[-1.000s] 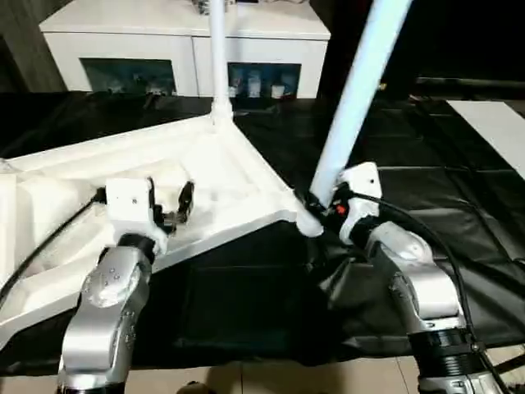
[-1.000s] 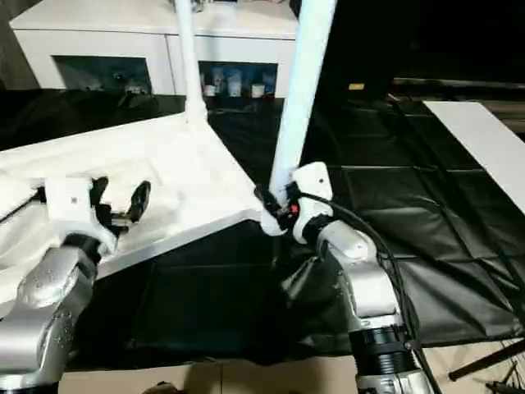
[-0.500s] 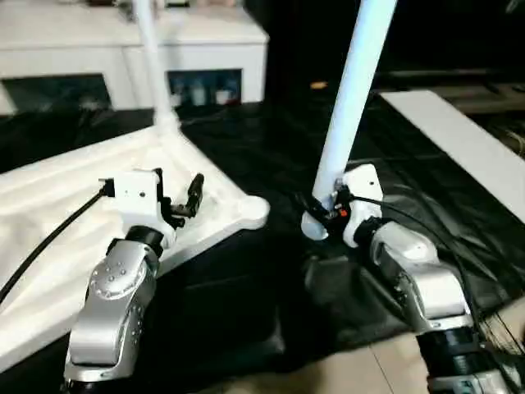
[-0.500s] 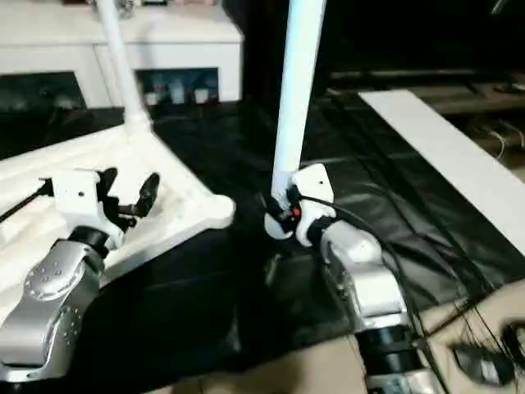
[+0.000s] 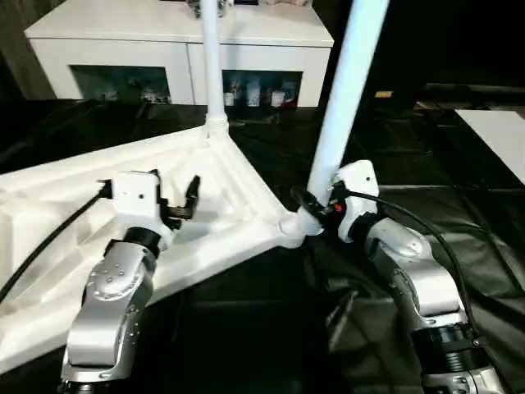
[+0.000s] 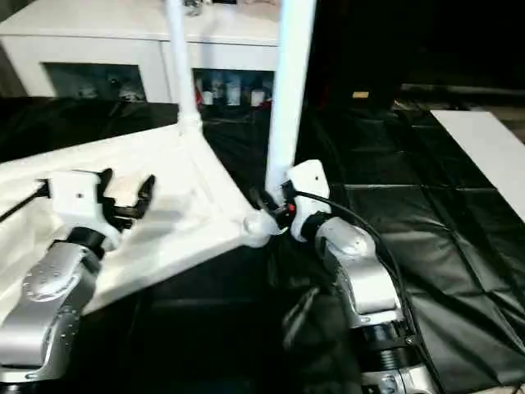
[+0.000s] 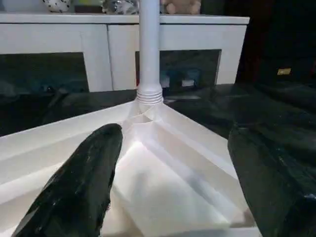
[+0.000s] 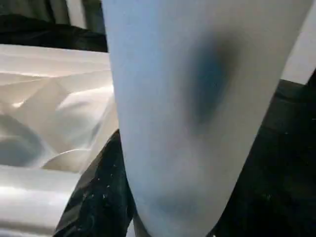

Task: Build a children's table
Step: Rotate leg to tighten

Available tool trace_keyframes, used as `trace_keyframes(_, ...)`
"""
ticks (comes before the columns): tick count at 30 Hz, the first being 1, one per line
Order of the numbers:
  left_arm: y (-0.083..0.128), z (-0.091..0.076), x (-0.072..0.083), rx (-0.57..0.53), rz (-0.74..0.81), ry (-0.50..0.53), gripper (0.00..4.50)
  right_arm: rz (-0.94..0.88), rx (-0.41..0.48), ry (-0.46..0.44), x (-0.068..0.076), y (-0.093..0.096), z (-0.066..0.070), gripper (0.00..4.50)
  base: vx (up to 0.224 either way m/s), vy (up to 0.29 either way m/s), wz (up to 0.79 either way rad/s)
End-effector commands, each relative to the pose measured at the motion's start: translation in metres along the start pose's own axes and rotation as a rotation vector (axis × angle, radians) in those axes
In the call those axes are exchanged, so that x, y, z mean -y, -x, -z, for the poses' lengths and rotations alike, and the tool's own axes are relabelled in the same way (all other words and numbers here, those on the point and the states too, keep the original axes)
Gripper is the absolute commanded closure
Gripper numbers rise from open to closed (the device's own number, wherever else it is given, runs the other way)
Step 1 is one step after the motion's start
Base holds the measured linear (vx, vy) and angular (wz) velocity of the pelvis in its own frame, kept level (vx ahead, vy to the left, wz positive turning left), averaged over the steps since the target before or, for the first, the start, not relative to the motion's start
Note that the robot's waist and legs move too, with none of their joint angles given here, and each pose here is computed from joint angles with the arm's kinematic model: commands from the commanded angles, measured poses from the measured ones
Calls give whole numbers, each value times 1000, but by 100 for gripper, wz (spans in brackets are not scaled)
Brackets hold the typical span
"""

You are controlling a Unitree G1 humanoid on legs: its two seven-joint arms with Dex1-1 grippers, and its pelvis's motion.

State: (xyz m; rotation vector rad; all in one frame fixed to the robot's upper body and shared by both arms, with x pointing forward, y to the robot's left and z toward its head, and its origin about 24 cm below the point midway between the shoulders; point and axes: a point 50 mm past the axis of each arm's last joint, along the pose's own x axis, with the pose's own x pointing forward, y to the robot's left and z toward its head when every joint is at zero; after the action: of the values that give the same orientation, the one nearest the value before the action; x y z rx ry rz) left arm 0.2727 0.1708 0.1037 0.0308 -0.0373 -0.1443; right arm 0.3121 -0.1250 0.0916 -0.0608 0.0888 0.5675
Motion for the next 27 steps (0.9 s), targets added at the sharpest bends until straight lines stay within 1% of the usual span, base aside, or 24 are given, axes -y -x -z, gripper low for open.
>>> trace_keyframes(1,-1,3,5,-10,54,14,63,33,22,15,5,4,-5,266,56,-7,13)
trace_keyframes(2,1,3,10,-8,126,43,63,39,29,17,8,5,-7,266,47,-9,19)
trace_keyframes(4,2,3,12,-10,155,53,63,41,33,16,9,6,-7,266,0,0,0)
trace_keyframes(5,4,4,16,-21,214,55,63,42,39,17,11,7,-9,266,0,0,0)
trace_keyframes(8,6,6,24,-50,384,-9,63,40,38,34,18,8,-11,266,-116,-28,5)
trace_keyframes(10,4,7,32,-91,552,-56,63,49,32,47,26,9,-12,266,-137,-27,4)
trace_keyframes(13,-3,8,33,-118,638,-76,63,50,28,51,31,9,-13,266,-159,-11,3)
trace_keyframes(14,-6,7,34,-126,662,-78,47,50,25,53,33,9,-13,266,-139,-7,-2)
trace_keyframes(15,-11,7,34,-142,694,-83,47,44,22,59,34,9,-14,266,-139,-7,-2)
trace_keyframes(16,-12,7,34,-144,698,-85,47,43,21,60,34,9,-14,266,-121,-7,-4)
trace_keyframes(17,-23,7,33,-195,772,-123,27,11,15,85,36,10,-16,266,-113,-6,-2)
trace_keyframes(18,-25,8,32,-220,789,-136,27,2,9,93,37,11,-16,266,-113,-6,-2)
trace_keyframes(19,-26,8,32,-222,791,-137,19,2,8,94,37,11,-16,266,-97,0,-4)
trace_keyframes(21,-32,11,29,-259,807,-189,5,-17,-6,104,38,11,-15,266,-74,4,-6)
trace_keyframes(23,-47,18,24,-355,776,-199,2,-48,-27,112,42,14,-15,266,-56,4,-2)
trace_keyframes(24,-50,19,23,-373,761,-198,2,-54,-30,113,42,15,-15,266,-54,4,-1)
trace_keyframes(27,-63,22,18,-431,716,-138,2,-66,-43,129,44,17,-12,266,0,0,0)
